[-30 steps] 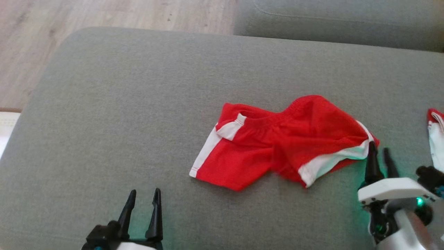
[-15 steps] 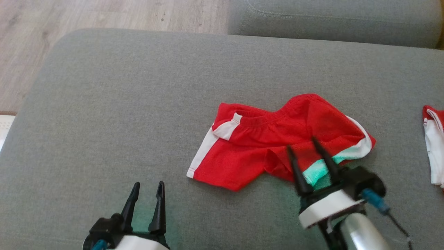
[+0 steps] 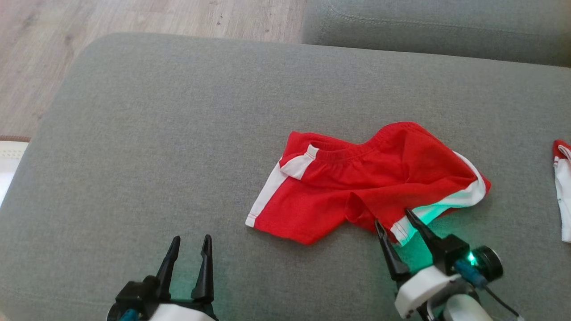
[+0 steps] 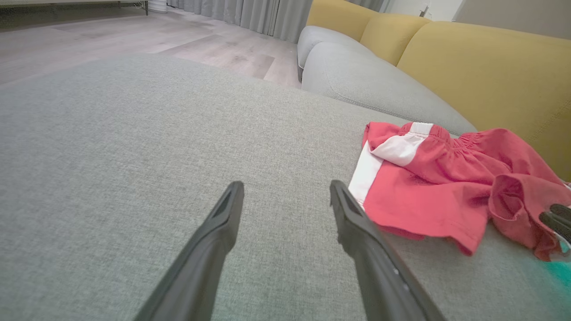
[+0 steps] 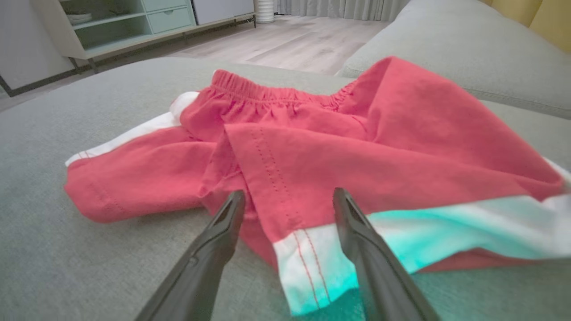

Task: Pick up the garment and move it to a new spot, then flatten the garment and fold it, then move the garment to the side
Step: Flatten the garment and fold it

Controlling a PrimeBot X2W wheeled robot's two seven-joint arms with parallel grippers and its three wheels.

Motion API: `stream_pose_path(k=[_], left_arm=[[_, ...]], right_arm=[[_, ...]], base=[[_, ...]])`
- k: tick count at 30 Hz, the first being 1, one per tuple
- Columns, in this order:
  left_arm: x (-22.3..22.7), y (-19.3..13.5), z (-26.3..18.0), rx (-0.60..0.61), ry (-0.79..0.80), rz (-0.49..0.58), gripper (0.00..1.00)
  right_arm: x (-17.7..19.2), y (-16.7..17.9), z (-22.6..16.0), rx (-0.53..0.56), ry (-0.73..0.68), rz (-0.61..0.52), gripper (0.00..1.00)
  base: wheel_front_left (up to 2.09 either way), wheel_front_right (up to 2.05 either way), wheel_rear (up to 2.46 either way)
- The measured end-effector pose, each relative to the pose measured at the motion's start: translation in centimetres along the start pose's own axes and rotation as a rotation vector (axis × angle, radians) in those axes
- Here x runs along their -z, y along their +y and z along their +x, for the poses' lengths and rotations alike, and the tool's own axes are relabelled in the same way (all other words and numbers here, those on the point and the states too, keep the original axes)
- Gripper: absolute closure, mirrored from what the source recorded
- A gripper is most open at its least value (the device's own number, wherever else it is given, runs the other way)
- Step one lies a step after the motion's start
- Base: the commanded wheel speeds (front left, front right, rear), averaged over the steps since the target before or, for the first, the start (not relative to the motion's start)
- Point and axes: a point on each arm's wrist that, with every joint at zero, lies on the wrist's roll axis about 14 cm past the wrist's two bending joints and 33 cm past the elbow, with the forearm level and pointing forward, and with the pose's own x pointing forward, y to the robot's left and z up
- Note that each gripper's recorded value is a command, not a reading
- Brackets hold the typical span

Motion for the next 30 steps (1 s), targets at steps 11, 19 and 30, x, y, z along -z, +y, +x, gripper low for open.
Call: stream_pose_path(k=[11, 19, 30], left_arm=[[0.2, -0.5, 0.3, 0.016, 0.010, 0.002, 0.00], [0.4, -0.5, 0.4, 0.017, 0.015, -0.006, 0.00], [0.0, -0.7, 0.5, 0.021, 0.003, -0.003, 0.00]], right_arm=[[2.5, -1.0, -1.6, 0.043, 0.068, 0.001, 0.00], [2.1, -2.5, -1.8, 0.096, 0.053, 0.018, 1.00], [-12.9, -12.8, -1.7, 0.339, -0.383, -0.035, 1.00]], base=[[0.00, 0.00, 0.00], [0.00, 0.00, 0.00], [0.00, 0.00, 0.00]])
